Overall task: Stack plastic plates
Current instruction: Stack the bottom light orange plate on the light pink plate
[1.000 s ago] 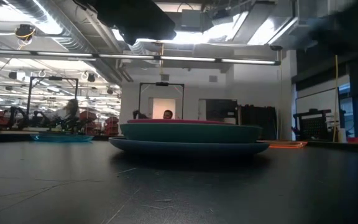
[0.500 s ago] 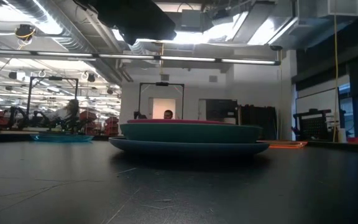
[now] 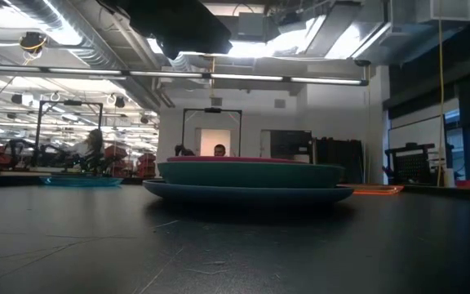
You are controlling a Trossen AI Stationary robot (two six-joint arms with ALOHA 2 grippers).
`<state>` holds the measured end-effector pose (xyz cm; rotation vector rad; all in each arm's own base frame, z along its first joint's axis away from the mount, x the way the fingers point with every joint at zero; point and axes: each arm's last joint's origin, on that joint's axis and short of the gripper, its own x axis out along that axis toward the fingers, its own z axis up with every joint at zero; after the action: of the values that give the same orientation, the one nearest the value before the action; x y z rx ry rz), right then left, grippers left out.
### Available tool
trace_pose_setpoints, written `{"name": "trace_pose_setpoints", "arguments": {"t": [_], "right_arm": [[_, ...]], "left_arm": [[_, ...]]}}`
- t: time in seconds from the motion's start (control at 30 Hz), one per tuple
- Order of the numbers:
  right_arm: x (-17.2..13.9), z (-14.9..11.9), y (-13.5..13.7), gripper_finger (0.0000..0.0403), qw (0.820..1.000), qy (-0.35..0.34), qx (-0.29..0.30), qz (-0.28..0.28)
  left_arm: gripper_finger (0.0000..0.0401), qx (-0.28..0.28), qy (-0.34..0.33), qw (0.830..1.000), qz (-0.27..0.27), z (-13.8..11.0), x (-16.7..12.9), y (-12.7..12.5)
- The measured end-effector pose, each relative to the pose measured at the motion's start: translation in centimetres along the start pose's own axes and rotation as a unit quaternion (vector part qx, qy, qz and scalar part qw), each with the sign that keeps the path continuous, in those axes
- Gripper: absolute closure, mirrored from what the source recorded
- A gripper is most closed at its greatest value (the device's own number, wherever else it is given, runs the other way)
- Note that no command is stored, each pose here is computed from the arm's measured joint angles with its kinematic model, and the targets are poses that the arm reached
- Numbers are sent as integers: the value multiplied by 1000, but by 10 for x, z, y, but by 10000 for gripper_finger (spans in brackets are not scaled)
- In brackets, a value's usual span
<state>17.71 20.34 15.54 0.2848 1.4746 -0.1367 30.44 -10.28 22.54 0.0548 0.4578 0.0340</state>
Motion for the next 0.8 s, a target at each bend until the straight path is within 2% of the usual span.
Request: {"name": "trace_pose_setpoints", "arguments": {"t": [0.3,0.4,0.6,0.73,0.8], "right_arm": [[14,1,2,290,999,-2,-18,-30],[14,1,1,313,999,-3,-33,-31],[13,1,2,393,995,0,-91,-30],[10,3,4,388,993,0,-116,-33],[6,4,5,387,990,-5,-128,-51]], "left_arm": [[282,0,0,1000,0,0,0,0],[282,-1,0,1000,0,0,0,0],[282,-2,0,1000,0,0,0,0],[282,-2,0,1000,0,0,0,0],[282,-2,0,1000,0,0,0,0]]}}
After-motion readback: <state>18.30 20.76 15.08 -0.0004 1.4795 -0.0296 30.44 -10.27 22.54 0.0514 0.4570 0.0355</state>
